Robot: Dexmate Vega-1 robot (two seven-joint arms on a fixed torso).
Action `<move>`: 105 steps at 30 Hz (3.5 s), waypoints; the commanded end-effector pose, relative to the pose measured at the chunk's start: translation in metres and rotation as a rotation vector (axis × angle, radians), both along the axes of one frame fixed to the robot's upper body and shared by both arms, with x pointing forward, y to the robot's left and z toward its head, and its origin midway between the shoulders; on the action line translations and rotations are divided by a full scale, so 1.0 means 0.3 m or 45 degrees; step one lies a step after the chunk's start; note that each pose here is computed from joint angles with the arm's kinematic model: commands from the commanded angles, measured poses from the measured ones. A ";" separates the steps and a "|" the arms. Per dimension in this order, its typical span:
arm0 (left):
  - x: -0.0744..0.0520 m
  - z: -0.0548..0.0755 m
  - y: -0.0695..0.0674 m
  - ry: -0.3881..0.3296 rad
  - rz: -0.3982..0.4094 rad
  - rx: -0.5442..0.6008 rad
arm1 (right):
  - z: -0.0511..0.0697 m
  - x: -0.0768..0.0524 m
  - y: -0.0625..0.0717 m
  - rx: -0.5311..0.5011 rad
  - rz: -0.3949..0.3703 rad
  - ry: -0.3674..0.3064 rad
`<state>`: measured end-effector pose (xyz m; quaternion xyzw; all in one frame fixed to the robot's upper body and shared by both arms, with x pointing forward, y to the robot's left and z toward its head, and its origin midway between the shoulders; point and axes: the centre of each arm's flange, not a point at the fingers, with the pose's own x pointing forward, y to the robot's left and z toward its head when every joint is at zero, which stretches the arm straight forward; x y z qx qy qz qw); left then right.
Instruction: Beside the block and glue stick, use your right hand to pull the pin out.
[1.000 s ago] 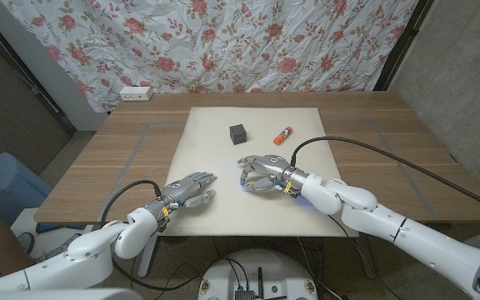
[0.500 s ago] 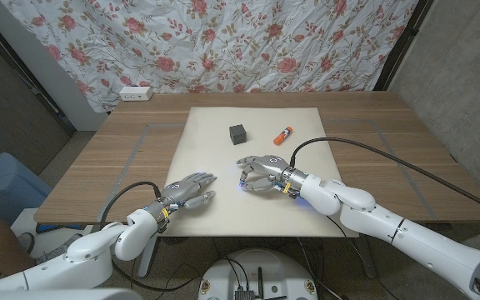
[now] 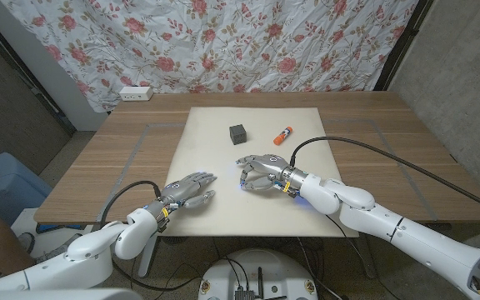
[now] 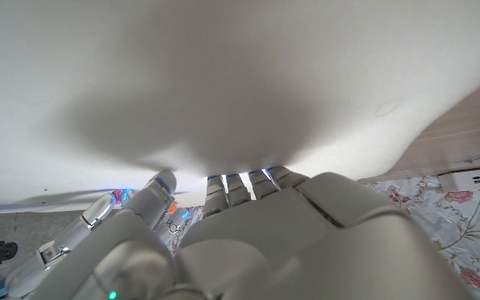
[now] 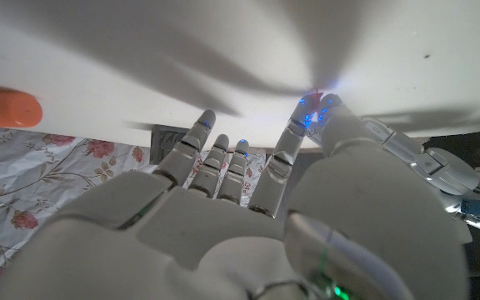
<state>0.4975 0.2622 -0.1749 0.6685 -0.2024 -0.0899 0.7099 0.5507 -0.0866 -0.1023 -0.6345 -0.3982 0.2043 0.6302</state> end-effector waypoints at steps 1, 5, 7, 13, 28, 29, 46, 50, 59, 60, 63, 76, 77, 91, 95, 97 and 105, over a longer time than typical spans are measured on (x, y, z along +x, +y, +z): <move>0.003 -0.001 -0.003 0.003 -0.004 0.007 | -0.004 0.000 -0.005 0.011 0.002 0.008; 0.002 -0.003 -0.002 0.002 -0.007 0.009 | -0.008 0.000 -0.006 0.022 0.003 0.019; 0.002 -0.004 -0.002 0.003 -0.004 0.006 | -0.010 0.001 -0.008 0.026 0.002 0.025; -0.003 -0.009 -0.001 0.000 0.006 0.001 | -0.011 0.000 -0.009 0.042 0.004 0.025; 0.003 -0.011 -0.003 0.007 0.008 0.006 | -0.012 0.007 -0.012 0.070 0.002 0.029; 0.004 -0.010 -0.003 0.007 0.001 0.010 | -0.011 0.007 -0.012 0.072 0.002 0.029; 0.018 -0.006 -0.002 0.022 0.011 0.013 | 0.001 0.010 -0.014 0.079 0.003 0.017; 0.024 -0.005 -0.003 0.023 0.014 0.015 | 0.005 0.012 -0.014 0.079 0.004 0.014; 0.028 -0.002 -0.007 0.028 0.012 0.017 | 0.017 0.012 -0.017 0.078 0.014 0.007; 0.028 -0.002 -0.007 0.028 0.011 0.017 | 0.018 0.012 -0.017 0.077 0.016 0.006; 0.027 -0.003 -0.008 0.029 0.022 0.010 | 0.023 0.012 -0.016 0.077 0.016 0.008; 0.025 -0.007 -0.005 0.031 0.034 0.006 | 0.047 0.005 -0.011 0.078 0.032 -0.017; 0.025 -0.007 -0.005 0.031 0.026 0.011 | 0.048 0.004 -0.011 0.079 0.032 -0.018; 0.034 0.000 0.003 0.028 0.030 0.008 | 0.074 -0.017 -0.007 0.103 0.039 -0.033; 0.032 0.001 0.006 0.022 0.031 0.003 | 0.085 -0.022 -0.006 0.111 0.043 -0.039; 0.031 0.002 0.007 0.019 0.021 0.005 | 0.088 -0.022 -0.006 0.114 0.041 -0.042; 0.017 0.017 0.007 -0.012 0.021 -0.014 | 0.106 -0.032 -0.010 0.119 0.029 -0.057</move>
